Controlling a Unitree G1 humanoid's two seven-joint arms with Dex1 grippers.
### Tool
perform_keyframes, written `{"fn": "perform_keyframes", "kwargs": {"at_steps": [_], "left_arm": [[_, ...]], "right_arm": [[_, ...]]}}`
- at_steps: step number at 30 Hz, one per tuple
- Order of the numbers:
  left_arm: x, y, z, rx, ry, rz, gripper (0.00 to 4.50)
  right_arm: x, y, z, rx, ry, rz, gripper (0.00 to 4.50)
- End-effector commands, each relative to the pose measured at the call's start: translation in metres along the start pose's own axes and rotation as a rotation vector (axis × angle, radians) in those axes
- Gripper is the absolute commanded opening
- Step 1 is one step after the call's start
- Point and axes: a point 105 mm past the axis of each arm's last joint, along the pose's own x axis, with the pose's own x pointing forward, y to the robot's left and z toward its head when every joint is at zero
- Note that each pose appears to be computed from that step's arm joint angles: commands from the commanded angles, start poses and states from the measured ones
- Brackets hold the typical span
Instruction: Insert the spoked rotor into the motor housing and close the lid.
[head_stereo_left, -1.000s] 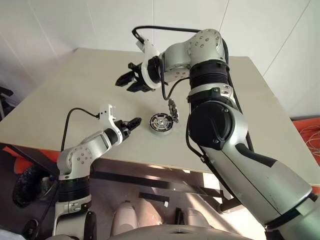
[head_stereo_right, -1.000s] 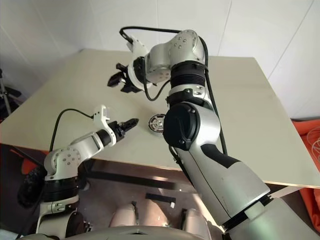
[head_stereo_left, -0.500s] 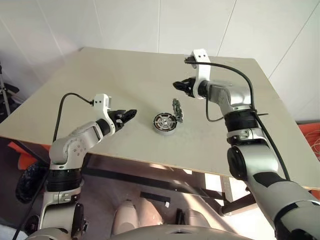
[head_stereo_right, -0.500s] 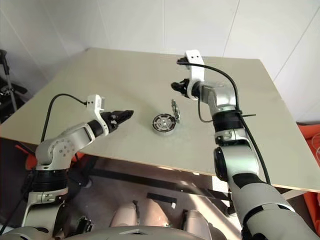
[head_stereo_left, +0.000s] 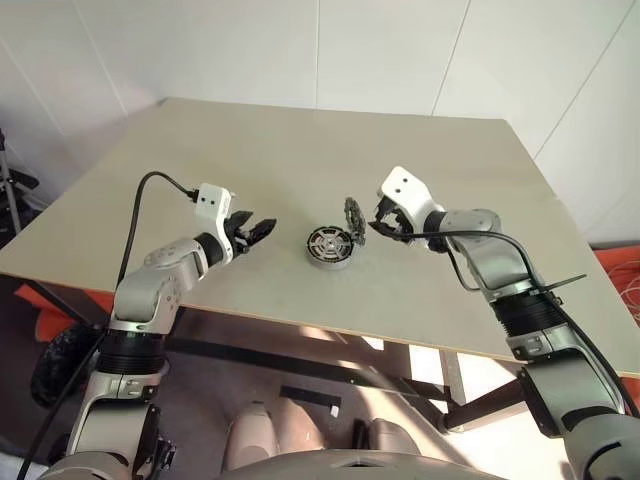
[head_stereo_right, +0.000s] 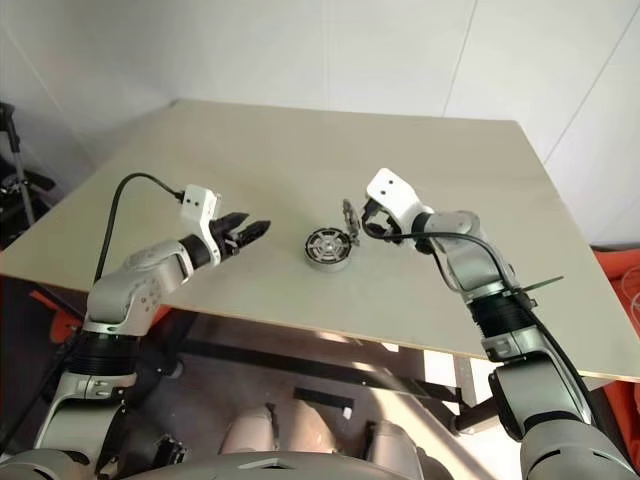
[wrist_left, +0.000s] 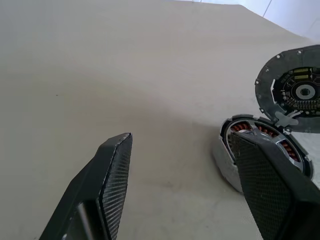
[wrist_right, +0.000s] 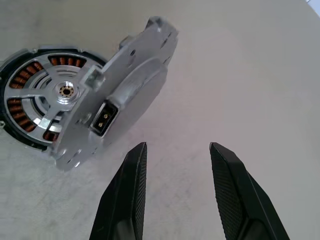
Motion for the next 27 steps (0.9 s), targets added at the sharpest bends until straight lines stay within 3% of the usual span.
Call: {"fn": "perform_keyframes", "kwargs": {"at_steps": [1, 6, 21, 27], "left_arm": [[-0.001, -0.001, 0.012, 0.039, -0.04, -0.008, 3.3], [-0.001, 0.001, 0.011, 0.03, -0.036, -0.001, 3.3], [-0.005, 0.0, 0.01, -0.007, -0.042, 0.01, 3.3], [-0.007, 0.002, 0.011, -0.004, -0.044, 0.017, 3.3]], "right_arm": [[-0.006, -0.018, 0.027, 0.007, -0.09, -0.091, 1.6], [-0.003, -0.009, 0.035, 0.043, -0.122, -0.061, 0.05], [0.003, 0.028, 0.07, 0.141, -0.182, 0.068, 0.05], [0.01, 0.038, 0.067, 0.179, -0.178, 0.082, 0.05]]}}
